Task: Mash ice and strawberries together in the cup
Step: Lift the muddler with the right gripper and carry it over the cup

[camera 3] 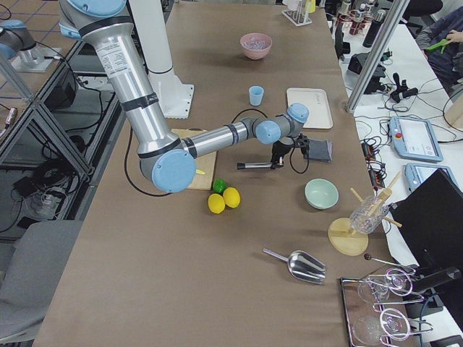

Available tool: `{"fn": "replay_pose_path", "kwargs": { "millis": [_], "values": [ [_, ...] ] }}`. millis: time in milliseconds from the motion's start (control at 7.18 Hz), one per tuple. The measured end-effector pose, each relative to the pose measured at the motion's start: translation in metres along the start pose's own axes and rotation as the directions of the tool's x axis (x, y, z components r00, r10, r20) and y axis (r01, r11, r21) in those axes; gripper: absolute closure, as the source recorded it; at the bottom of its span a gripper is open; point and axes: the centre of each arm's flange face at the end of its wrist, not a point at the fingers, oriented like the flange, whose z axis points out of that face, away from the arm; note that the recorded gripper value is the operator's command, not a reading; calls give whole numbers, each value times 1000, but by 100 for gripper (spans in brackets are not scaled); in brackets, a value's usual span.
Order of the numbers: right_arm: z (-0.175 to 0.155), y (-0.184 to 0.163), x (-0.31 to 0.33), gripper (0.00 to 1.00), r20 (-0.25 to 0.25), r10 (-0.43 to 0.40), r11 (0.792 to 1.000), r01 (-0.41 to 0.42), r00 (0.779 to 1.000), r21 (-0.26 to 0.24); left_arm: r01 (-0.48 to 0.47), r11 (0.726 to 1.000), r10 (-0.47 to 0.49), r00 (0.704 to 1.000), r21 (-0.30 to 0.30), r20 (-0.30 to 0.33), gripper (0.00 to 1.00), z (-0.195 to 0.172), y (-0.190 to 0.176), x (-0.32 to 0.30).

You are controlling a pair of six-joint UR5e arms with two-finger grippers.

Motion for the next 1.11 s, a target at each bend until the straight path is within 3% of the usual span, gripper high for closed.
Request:
{"fn": "replay_pose_path", "kwargs": {
  "millis": [557, 836, 1115],
  "values": [
    [-50, 14, -73, 100, -2, -188, 976, 187, 982, 109, 13, 1000, -13, 1000, -18, -7, 2, 9, 0, -6],
    [-87, 29, -123, 100, -10, -314, 930, 309, 950, 199, 20, 999, -20, 1000, -27, -9, 2, 13, 2, -9],
    [-115, 37, -148, 100, -9, -405, 883, 394, 914, 256, 24, 999, -24, 1000, -32, -10, 2, 16, 2, -11]
  ]
}}
